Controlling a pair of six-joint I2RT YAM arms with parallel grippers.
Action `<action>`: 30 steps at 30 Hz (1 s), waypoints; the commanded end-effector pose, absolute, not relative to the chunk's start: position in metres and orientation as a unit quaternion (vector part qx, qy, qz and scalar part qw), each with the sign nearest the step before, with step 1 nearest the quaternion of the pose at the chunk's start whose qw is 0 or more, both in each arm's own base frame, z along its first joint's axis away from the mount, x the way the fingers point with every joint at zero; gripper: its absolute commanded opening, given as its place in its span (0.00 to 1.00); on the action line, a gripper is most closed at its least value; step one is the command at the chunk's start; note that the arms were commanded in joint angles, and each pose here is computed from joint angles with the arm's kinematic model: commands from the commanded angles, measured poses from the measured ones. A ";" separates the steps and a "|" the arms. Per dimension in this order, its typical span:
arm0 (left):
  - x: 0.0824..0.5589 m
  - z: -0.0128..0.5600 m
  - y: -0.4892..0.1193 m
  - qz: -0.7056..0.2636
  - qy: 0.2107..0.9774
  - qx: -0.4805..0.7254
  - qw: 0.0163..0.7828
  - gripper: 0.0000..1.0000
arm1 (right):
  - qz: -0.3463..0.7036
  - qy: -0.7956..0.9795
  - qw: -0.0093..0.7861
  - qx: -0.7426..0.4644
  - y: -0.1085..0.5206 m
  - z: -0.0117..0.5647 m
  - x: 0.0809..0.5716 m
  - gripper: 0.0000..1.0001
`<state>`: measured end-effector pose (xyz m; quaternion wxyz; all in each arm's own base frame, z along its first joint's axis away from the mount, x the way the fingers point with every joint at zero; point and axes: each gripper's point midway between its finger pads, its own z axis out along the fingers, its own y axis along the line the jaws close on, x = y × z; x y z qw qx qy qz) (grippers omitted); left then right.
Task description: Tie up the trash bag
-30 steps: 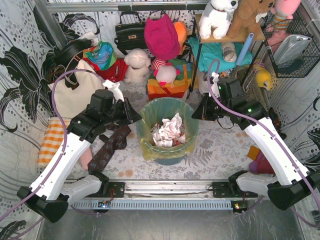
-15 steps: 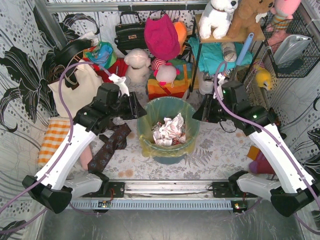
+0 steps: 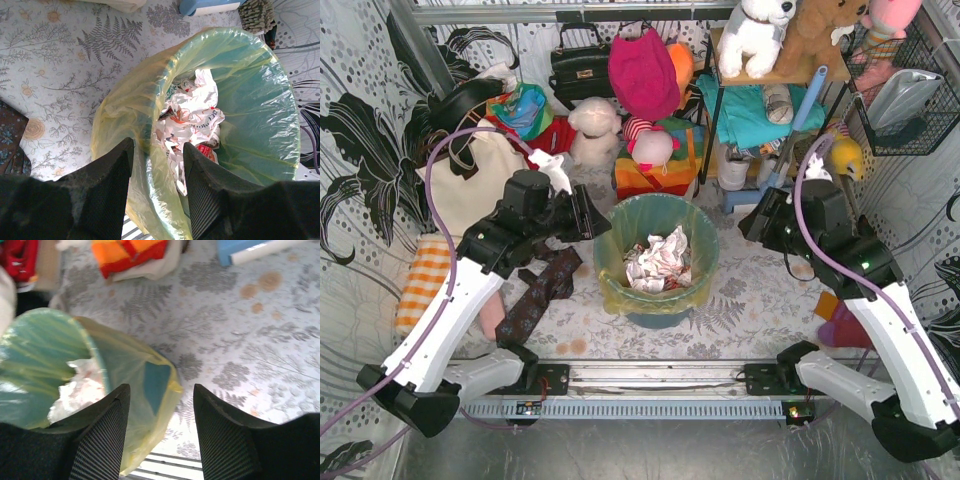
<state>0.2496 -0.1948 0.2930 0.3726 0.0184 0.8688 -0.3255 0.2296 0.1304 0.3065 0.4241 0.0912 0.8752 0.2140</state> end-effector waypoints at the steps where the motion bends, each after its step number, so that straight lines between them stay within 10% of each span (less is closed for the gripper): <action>1: 0.252 0.295 -0.196 -0.331 0.861 0.015 0.385 0.52 | 0.123 0.901 0.392 0.140 0.099 0.255 0.222 0.53; 30: 0.252 0.288 -0.206 -0.348 0.864 0.019 0.364 0.48 | 0.372 0.891 0.218 0.145 0.181 0.136 0.226 0.51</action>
